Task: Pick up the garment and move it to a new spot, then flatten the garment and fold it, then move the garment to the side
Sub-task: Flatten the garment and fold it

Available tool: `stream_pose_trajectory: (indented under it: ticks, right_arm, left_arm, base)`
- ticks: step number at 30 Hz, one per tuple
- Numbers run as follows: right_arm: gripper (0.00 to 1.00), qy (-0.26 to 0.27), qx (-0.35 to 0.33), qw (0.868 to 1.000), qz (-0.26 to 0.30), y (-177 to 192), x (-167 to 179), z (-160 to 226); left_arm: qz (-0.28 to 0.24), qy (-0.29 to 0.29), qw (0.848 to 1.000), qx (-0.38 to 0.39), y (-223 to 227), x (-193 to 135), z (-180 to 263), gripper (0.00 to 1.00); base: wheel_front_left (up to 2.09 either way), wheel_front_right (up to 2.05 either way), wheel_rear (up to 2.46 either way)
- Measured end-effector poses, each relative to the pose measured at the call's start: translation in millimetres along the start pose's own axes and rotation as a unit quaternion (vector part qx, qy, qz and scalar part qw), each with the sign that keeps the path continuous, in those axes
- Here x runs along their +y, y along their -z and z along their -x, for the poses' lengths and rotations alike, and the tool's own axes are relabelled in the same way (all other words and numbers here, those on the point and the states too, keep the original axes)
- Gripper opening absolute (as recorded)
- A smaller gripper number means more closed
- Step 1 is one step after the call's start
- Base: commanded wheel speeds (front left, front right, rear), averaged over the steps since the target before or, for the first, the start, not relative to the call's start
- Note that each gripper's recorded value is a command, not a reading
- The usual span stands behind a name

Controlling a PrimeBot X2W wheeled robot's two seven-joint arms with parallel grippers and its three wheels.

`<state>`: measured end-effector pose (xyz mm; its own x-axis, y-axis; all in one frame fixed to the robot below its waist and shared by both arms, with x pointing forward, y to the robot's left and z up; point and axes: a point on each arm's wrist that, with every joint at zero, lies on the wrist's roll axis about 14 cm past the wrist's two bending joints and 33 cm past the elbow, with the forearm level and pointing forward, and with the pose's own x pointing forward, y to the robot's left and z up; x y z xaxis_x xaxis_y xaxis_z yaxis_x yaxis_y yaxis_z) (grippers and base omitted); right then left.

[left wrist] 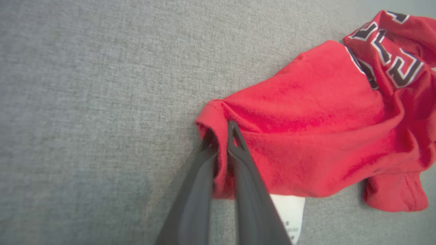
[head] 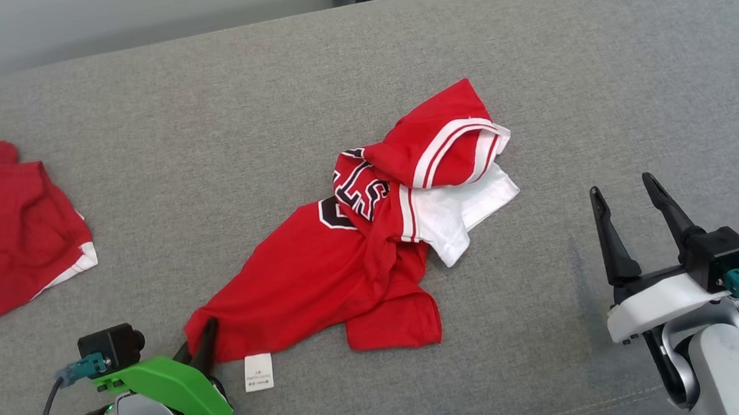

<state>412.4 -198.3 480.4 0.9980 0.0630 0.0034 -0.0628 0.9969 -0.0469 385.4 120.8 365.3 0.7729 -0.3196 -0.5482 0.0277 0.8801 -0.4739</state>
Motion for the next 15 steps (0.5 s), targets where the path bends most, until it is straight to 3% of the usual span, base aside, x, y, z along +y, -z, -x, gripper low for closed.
stream_pose_trajectory:
  ticks: [8,15]
  right_arm:
    - [1.00,0.030,-0.001,1.000,0.007,-2,-20,10]
    - [1.00,0.027,-0.022,0.999,0.014,-16,-19,7]
  left_arm:
    - [-0.019,0.001,0.999,-0.038,-17,0,0,1.00]
    - [-0.039,-0.020,0.991,-0.130,-52,15,30,1.00]
  base:
    - [0.00,0.00,0.00]
    - [0.00,0.00,0.00]
